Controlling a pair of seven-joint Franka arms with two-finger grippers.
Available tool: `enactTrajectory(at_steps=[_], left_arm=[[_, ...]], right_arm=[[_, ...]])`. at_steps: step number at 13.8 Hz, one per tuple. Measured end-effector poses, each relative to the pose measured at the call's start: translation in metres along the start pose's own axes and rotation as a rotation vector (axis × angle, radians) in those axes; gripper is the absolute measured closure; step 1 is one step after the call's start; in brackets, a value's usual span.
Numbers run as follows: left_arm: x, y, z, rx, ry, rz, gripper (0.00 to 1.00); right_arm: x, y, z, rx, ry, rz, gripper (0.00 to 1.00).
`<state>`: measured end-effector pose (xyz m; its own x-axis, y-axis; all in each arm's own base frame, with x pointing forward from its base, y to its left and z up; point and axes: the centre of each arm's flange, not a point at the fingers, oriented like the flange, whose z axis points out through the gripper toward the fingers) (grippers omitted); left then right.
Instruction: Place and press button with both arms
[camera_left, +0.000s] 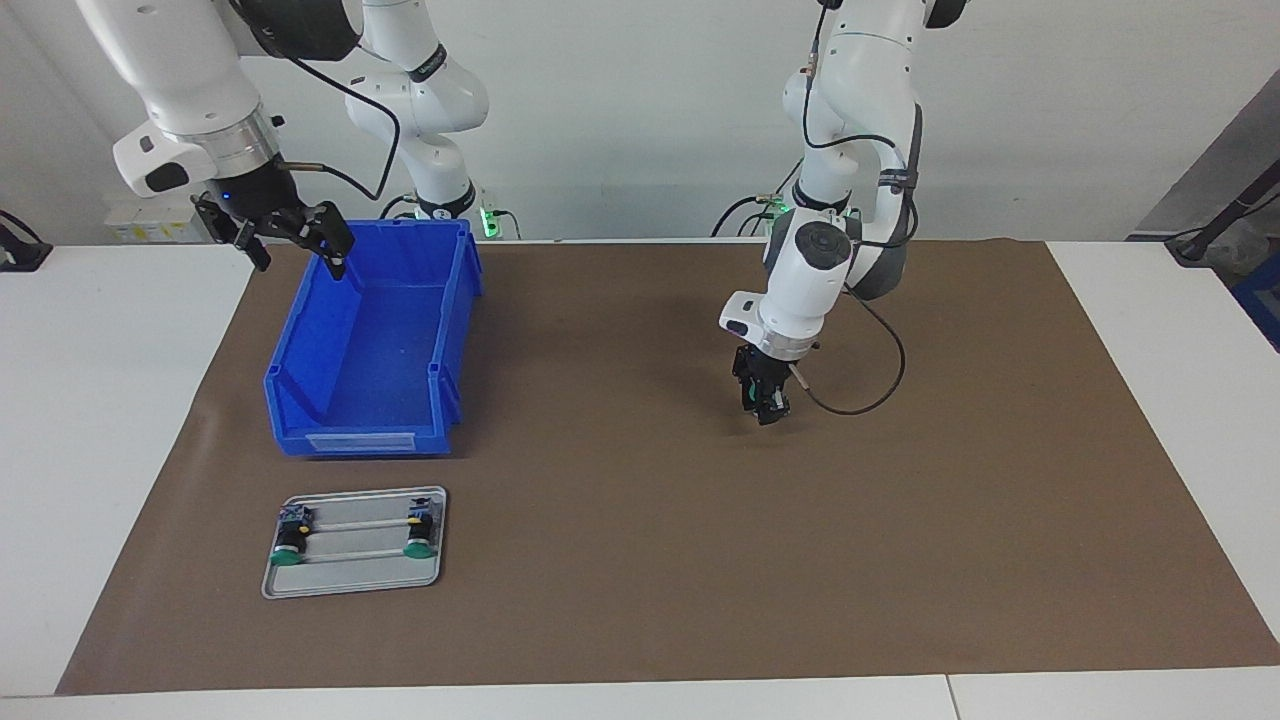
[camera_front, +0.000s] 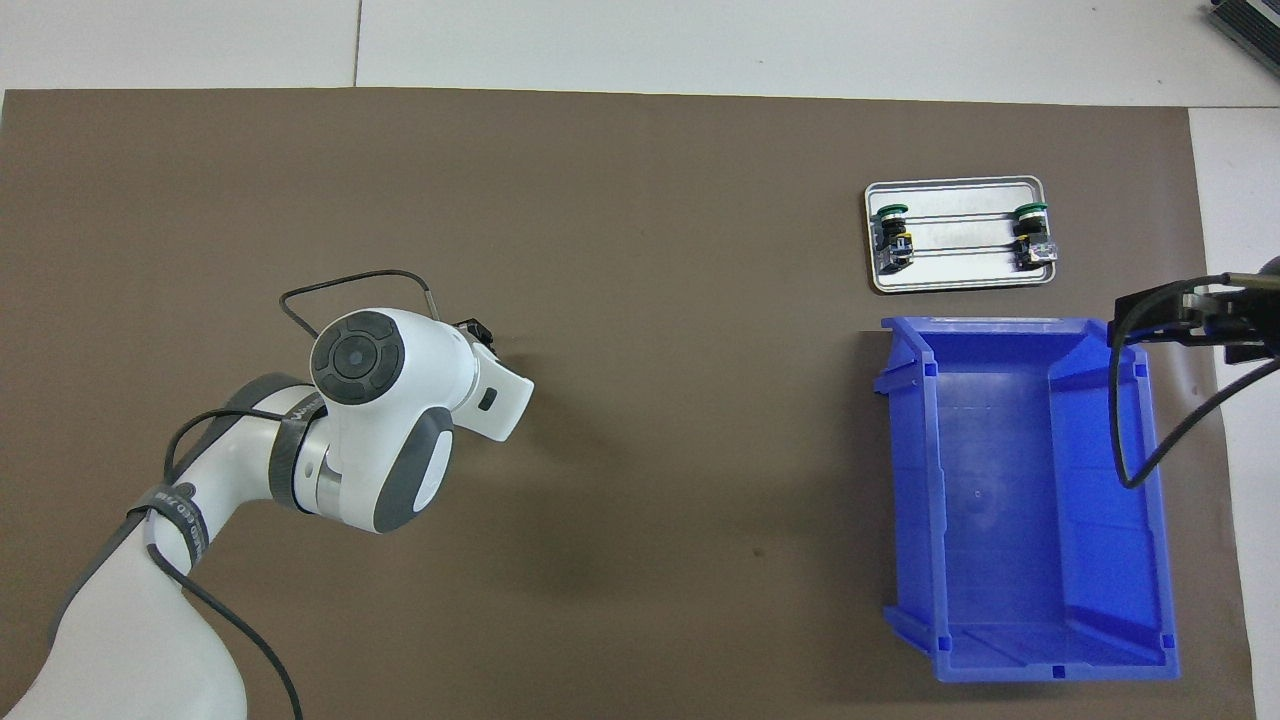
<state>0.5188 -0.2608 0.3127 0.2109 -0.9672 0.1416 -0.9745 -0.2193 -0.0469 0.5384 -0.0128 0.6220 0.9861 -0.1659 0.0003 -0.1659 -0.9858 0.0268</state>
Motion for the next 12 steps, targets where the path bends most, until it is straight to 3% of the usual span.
enactTrajectory(at_steps=[12], left_arm=[[-0.0047,-0.004,-0.0007,0.003,-0.002,-0.01,0.93]], right_arm=[[-0.0002,0.0002,0.0,0.0,0.0,0.0,0.01]])
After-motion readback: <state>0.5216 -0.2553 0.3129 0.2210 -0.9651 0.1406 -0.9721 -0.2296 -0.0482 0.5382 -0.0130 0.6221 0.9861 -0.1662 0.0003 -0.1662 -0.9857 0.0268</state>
